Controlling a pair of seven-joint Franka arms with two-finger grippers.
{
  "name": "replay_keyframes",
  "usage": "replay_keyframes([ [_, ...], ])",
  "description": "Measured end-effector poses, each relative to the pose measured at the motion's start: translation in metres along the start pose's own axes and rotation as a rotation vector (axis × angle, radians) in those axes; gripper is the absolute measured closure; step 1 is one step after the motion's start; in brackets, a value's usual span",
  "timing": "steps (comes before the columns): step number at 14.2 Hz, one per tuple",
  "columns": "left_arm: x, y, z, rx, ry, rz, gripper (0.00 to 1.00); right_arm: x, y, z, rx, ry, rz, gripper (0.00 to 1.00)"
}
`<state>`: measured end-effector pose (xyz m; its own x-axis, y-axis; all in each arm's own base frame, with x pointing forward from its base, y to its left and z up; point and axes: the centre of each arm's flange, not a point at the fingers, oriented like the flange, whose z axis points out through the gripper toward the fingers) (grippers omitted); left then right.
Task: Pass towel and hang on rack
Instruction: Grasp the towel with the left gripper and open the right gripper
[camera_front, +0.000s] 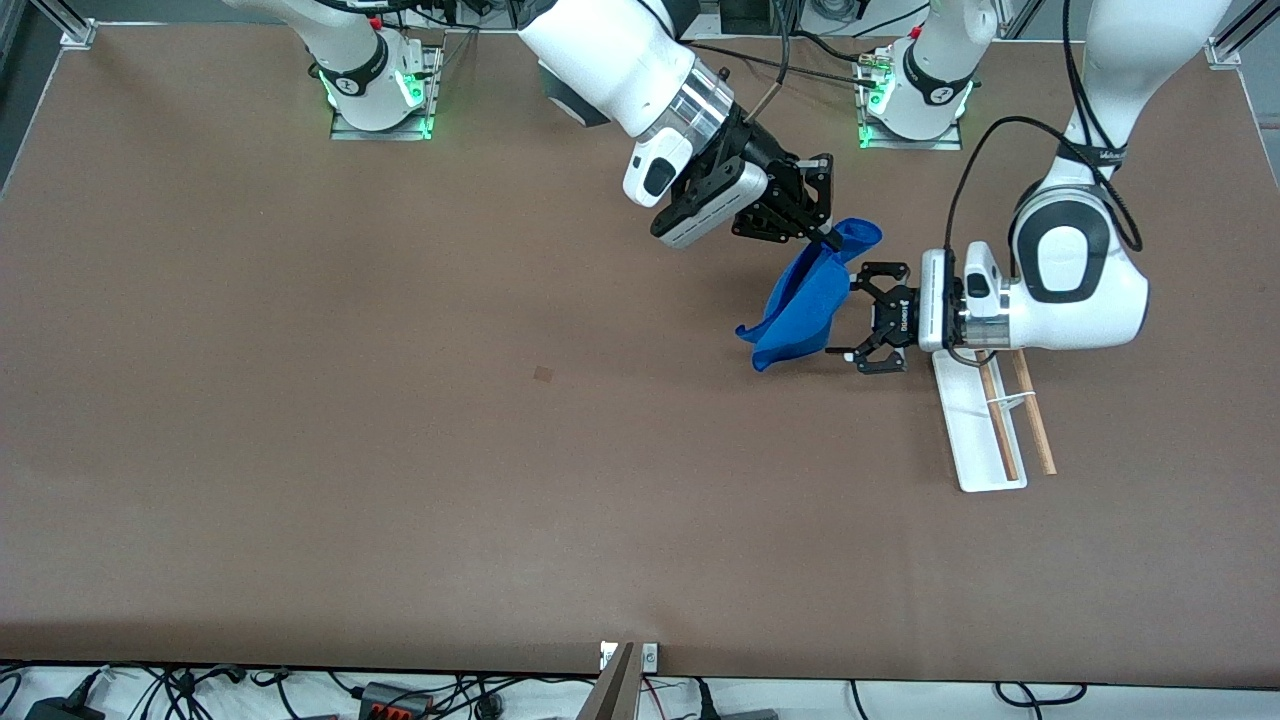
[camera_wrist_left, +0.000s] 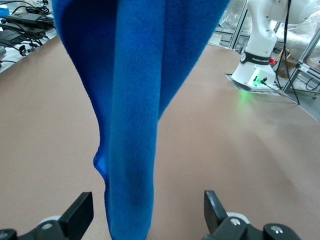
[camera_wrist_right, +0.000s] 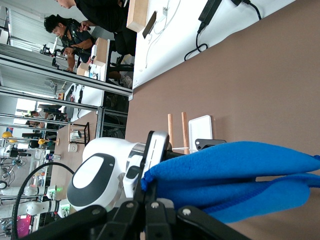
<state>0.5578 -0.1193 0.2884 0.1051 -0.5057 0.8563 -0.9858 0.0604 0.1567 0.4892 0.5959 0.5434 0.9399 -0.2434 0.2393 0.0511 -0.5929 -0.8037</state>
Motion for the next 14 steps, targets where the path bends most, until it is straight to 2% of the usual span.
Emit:
replay_keyframes([
  [7, -0.001, -0.001, 0.029, 0.034, 0.011, -0.025, 0.05, 0.0, 0.0, 0.0, 0.007, 0.007, 0.0, 0.98],
  [8, 0.0, -0.002, 0.034, 0.046, 0.008, -0.025, 0.09, 0.0, 0.0, 0.0, 0.007, 0.008, 0.0, 0.98],
  [9, 0.003, -0.003, 0.04, 0.054, 0.003, -0.021, 0.09, 0.0, 0.001, 0.001, 0.007, 0.008, 0.0, 0.98],
  [10, 0.007, -0.003, 0.044, 0.056, -0.001, -0.014, 0.15, -0.001, 0.002, 0.001, 0.005, 0.006, 0.0, 0.98],
  [14, 0.009, -0.005, 0.048, 0.064, 0.006, -0.02, 0.6, -0.002, 0.005, 0.004, 0.0, 0.004, 0.0, 0.98],
])
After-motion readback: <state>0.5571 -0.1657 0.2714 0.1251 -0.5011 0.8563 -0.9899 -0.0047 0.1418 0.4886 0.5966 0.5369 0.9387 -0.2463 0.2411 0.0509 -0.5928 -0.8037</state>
